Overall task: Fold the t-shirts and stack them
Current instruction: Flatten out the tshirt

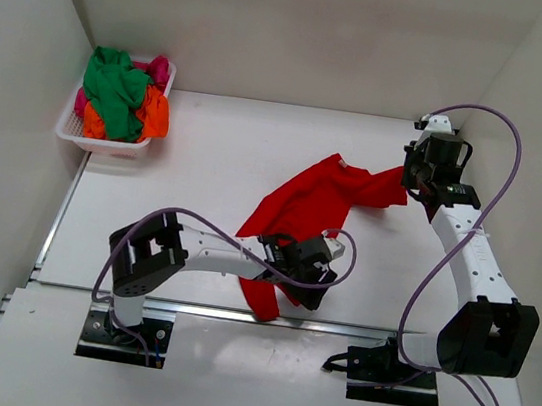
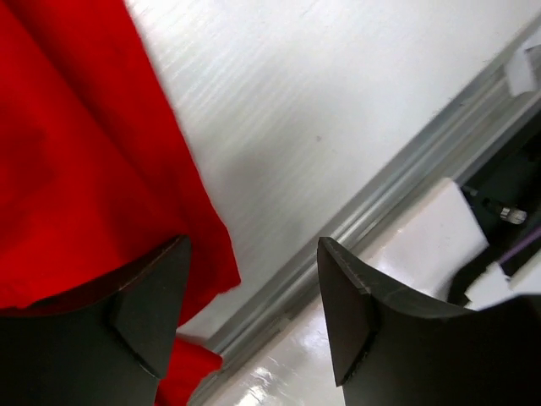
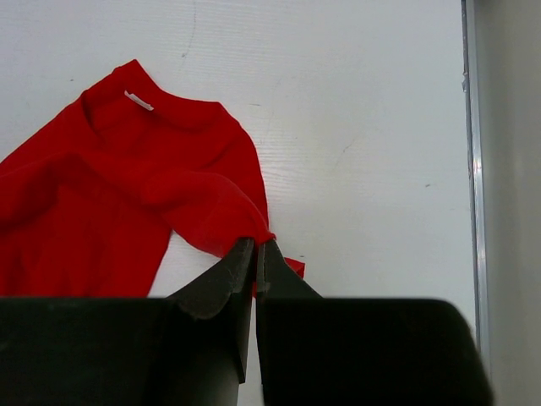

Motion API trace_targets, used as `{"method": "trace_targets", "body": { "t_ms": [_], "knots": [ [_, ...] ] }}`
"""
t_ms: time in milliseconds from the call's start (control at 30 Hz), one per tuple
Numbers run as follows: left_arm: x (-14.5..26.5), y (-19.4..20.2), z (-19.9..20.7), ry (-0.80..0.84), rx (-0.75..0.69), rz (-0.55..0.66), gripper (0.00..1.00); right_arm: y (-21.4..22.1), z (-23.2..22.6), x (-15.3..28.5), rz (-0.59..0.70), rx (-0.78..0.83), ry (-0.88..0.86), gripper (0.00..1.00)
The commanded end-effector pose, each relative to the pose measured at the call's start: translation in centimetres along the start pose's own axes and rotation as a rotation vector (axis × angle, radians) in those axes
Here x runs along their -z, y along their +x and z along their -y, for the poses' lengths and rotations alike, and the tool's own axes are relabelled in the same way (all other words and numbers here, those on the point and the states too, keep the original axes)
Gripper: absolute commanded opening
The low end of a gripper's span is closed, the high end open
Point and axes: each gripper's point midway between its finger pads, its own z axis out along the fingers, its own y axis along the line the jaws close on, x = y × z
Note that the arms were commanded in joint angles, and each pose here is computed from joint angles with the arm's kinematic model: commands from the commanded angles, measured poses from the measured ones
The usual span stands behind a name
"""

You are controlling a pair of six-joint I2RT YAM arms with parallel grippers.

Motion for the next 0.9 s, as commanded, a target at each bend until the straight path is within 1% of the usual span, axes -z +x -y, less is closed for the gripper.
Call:
{"method": "trace_targets", "body": {
  "t_ms": [0,133,267,400,500,633,767,867],
  "knots": [
    [3.0,-2.4,1.6,0.042,0.006,0.098,0.72,-1.4,-0.5,0.9,0.055,0.0,-0.013,0.0],
    [4.1,-2.5,1.5,0.067,0.032,0.144,0.7,-1.3,-0.4,0.5,0.054,-0.005,-0.015,0.0],
    [4.0,-2.2,1.1,0.048,0.026,0.13,0.7,-1.5,-0.4,0.8,0.063,-0.006,-0.01,0.0],
    [2.6,-0.8,0.9,0.039,0.031,0.089,0.7,-1.1,-0.9,0.5,0.047,0.0,-0.022,0.0],
    [1.6,0.0,0.0,-0.005,0.03,0.054,0.69,-0.7,-1.0,0.6,0.041,-0.009,-0.023,0.0],
    [0.4,2.7,-2.4,-0.089,0.038,-0.018,0.69,-0.8,-0.7,0.7,0.051,-0.003,-0.019,0.0],
    [-0.5,4.8,-3.5,-0.123,0.048,-0.073,0.69,-0.5,-1.1,0.7,0.041,-0.002,-0.031,0.0],
    [-1.1,5.9,-4.5,-0.152,0.049,-0.105,0.62,-0.5,-0.9,0.6,0.039,-0.004,-0.025,0.0]
  ]
}}
